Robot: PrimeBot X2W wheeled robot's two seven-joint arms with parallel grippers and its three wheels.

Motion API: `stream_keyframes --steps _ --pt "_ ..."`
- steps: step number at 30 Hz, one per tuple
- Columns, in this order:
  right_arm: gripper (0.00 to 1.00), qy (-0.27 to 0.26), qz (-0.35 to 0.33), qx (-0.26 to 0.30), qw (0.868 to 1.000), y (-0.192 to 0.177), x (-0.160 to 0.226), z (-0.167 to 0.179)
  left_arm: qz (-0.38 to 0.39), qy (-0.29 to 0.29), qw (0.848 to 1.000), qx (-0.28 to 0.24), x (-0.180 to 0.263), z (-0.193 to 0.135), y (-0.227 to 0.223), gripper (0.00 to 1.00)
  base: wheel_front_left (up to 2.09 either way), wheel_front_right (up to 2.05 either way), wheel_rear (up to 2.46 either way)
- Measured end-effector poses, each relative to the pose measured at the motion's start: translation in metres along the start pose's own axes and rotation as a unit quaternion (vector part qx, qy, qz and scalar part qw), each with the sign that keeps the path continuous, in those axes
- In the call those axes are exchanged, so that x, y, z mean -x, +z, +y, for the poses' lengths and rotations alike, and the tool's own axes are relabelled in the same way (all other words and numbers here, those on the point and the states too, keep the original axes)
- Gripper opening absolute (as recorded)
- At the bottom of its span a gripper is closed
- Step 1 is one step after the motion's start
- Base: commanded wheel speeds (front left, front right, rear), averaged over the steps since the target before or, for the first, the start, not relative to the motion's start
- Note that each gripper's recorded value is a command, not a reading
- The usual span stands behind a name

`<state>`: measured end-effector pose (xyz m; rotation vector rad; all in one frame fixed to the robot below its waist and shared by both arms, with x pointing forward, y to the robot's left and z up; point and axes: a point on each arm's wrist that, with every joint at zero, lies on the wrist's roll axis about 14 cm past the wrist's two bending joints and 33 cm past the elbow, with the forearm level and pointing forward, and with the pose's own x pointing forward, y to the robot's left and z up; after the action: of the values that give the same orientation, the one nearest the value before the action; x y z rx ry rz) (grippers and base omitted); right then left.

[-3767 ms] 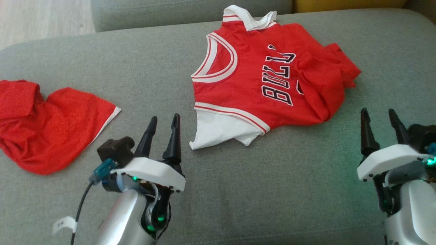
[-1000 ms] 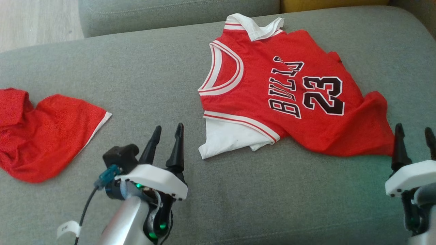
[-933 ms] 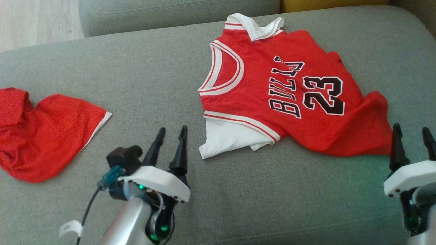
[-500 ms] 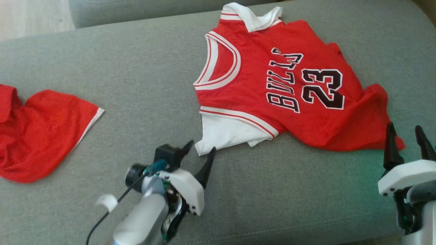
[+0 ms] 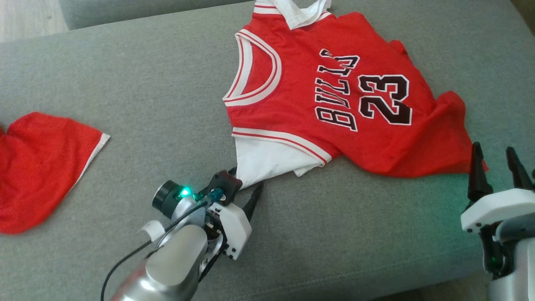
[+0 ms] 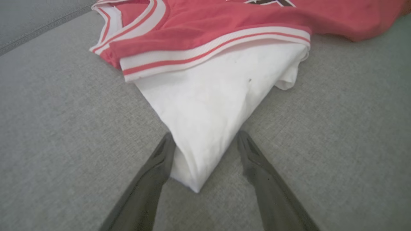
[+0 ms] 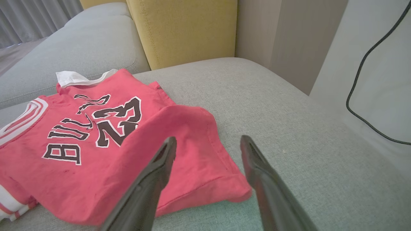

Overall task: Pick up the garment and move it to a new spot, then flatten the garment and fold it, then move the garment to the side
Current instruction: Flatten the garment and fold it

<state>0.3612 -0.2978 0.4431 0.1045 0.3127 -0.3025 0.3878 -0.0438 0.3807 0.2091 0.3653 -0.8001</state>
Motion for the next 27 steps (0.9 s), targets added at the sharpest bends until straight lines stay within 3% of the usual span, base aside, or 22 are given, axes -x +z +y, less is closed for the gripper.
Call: stream_keyframes --steps 3,5,7,11,16,21,27 --pt "1.0 -0.003 0.002 -0.001 1.0 -0.001 0.0 -0.002 0.002 -0.007 1.0 -0.011 -0.003 -0.002 0.0 1.0 0.0 0.0 0.0" --pt "1.0 -0.004 0.0 -0.003 1.0 0.0 -0.001 -0.002 0.001 -0.011 1.0 -0.015 -0.004 -0.003 0.002 0.0 0.0 0.0 0.0" --pt "1.0 -0.005 -0.005 -0.004 1.0 0.003 -0.001 -0.003 -0.002 -0.016 1.0 0.006 -0.005 -0.005 0.004 0.0 0.0 0.0 0.0" --pt "1.0 -0.008 -0.005 -0.006 1.0 0.002 0.0 -0.006 -0.045 -0.008 0.993 0.105 -0.006 0.002 0.027 0.0 0.0 0.0 0.0" --pt "1.0 -0.005 -0.005 -0.009 1.0 0.002 0.0 -0.004 -0.151 0.033 0.959 0.238 0.001 0.037 0.08 0.0 0.0 0.0 0.0" --pt "1.0 0.008 -0.004 -0.007 1.0 0.002 0.0 0.005 -0.217 0.066 0.93 0.289 0.018 0.07 0.111 0.0 0.0 0.0 0.0" --pt "1.0 0.028 0.013 -0.013 0.999 -0.011 0.004 0.018 -0.229 0.071 0.924 0.298 0.027 0.076 0.114 0.0 0.0 0.0 0.0"
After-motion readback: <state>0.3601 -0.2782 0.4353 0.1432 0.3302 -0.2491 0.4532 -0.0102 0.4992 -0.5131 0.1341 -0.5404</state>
